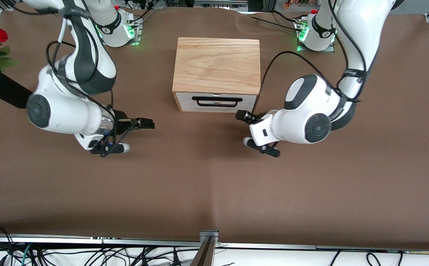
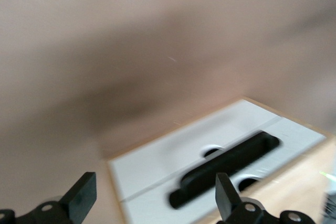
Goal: Close drawer with both arms simultaneously
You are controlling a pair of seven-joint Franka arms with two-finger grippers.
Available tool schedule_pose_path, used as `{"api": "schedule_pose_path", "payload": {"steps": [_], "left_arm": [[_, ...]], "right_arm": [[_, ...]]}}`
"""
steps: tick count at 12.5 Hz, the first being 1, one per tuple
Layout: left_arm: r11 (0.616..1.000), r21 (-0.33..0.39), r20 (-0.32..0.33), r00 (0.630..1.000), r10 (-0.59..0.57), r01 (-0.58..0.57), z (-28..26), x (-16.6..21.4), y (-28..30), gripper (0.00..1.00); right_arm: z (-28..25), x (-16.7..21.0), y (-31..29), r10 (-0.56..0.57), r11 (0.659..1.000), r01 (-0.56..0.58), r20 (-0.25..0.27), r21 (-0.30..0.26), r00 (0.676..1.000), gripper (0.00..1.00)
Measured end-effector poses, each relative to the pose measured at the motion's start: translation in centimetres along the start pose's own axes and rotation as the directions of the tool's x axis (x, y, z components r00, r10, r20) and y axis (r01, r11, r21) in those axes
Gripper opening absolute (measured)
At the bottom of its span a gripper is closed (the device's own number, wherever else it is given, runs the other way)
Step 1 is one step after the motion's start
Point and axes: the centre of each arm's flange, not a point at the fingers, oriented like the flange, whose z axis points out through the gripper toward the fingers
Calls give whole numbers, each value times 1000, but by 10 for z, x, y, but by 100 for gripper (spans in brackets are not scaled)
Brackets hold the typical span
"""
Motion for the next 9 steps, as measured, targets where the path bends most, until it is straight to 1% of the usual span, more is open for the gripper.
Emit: {"api": "schedule_pose_path", "payload": {"steps": [2,3,4,5,7,9], "left_arm": [[993,122,-87,996,14,-3,-49,-5,-21,100],[984,178,-128,992,21,2,-74,-11,-28,100],[974,227,-164,986,27,11,-99,-19,-33,100],[961,275,-189,981,30,23,-122,-29,-38,100],[928,368,-222,975,21,63,-167,-56,-47,100],[897,423,-257,966,-18,129,-203,-87,-65,100]], "right_arm": [[-50,-17,11,-30,994,23,-63,-109,998,100],[-73,-24,20,-33,988,18,-93,-153,995,100],[-94,-31,30,-29,984,6,-123,-180,992,100],[-112,-38,40,-18,982,-9,-140,-189,990,100],[-147,-56,71,6,981,-33,-139,-190,990,100],[-181,-79,104,0,981,-27,-143,-190,990,100]]}}
